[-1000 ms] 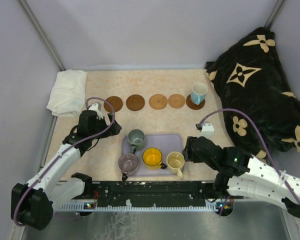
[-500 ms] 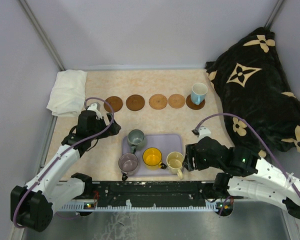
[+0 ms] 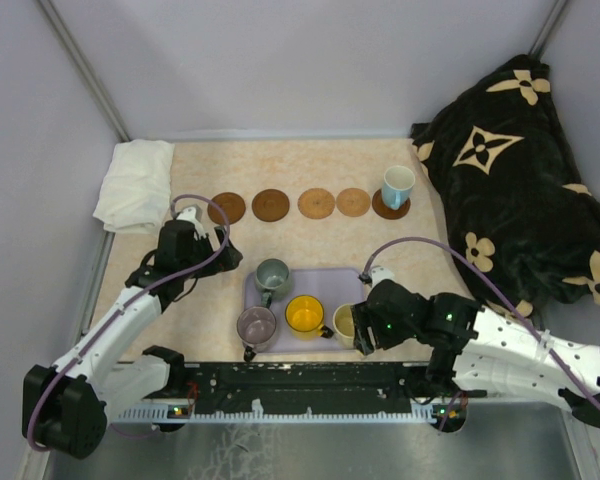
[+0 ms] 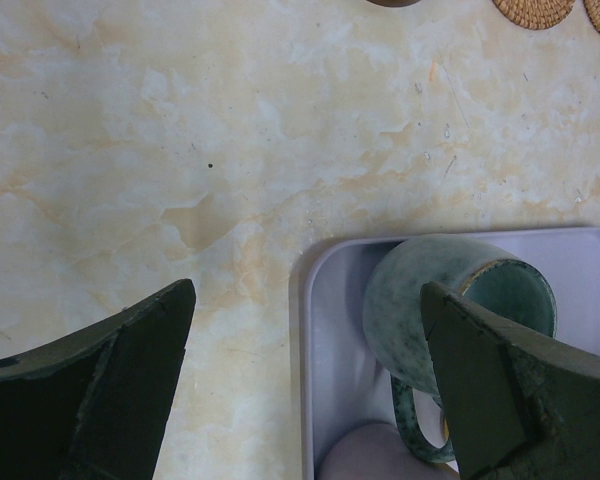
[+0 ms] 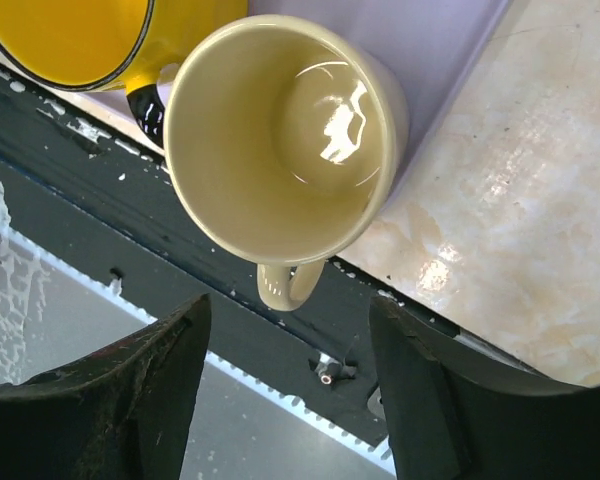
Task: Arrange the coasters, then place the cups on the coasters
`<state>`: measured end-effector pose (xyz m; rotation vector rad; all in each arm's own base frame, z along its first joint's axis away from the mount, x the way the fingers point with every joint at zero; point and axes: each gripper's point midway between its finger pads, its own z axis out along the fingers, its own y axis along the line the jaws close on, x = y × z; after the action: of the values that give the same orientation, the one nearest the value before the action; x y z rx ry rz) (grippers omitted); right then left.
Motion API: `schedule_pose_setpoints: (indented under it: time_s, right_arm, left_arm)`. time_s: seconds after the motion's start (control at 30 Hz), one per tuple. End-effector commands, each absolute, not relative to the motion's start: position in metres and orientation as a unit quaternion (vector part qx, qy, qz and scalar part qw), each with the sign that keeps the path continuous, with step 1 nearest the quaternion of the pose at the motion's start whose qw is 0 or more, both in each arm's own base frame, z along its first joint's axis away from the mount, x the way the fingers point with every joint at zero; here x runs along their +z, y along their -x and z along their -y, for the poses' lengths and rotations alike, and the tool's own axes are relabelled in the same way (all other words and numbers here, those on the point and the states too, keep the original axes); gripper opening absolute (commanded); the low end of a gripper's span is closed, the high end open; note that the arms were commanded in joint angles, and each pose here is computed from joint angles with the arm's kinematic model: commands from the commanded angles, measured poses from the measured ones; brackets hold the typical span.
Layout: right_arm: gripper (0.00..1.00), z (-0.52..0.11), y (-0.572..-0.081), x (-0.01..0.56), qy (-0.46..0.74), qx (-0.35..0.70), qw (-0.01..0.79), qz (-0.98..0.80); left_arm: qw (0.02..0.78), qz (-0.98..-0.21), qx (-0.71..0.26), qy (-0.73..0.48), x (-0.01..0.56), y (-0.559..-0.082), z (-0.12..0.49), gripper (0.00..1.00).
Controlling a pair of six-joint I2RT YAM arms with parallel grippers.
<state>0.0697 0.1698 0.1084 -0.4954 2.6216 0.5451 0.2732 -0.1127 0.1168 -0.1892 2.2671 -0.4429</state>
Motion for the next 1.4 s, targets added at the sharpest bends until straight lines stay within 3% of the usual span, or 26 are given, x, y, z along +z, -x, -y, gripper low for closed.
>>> schedule_pose_setpoints:
  time_s: [0.0, 0.43, 1.03, 1.13, 1.33, 1.37]
  right_arm:
    - [0.65, -0.184, -0.071, 0.112, 0.2, 0.21, 0.217, -0.932]
    - [0.63, -0.19, -0.071, 0.09, 0.221, 0.114, 0.211, -0.945]
    - [0.42, -0.199, -0.084, 0.072, 0.161, 0.078, 0.245, -0.953]
    - [0.34, -0.202, -0.083, 0.068, 0.161, 0.074, 0.245, -0.953]
    - [0.0, -0.201, -0.086, 0.067, 0.158, 0.057, 0.252, -0.953]
    - [0.0, -0.199, -0.087, 0.068, 0.155, 0.052, 0.255, -0.953]
  left_arm:
    - [0.408, -0.893, -0.173, 0.079, 0.124, -0.278, 0.113, 1.0]
    - [0.405, -0.894, -0.173, 0.075, 0.121, -0.279, 0.114, 1.0]
    - [0.399, -0.898, -0.174, 0.067, 0.113, -0.278, 0.115, 1.0]
    - [0.399, -0.898, -0.172, 0.067, 0.112, -0.277, 0.115, 1.0]
    - [0.396, -0.899, -0.173, 0.066, 0.109, -0.276, 0.115, 1.0]
    - [0.396, -0.899, -0.173, 0.066, 0.109, -0.276, 0.115, 1.0]
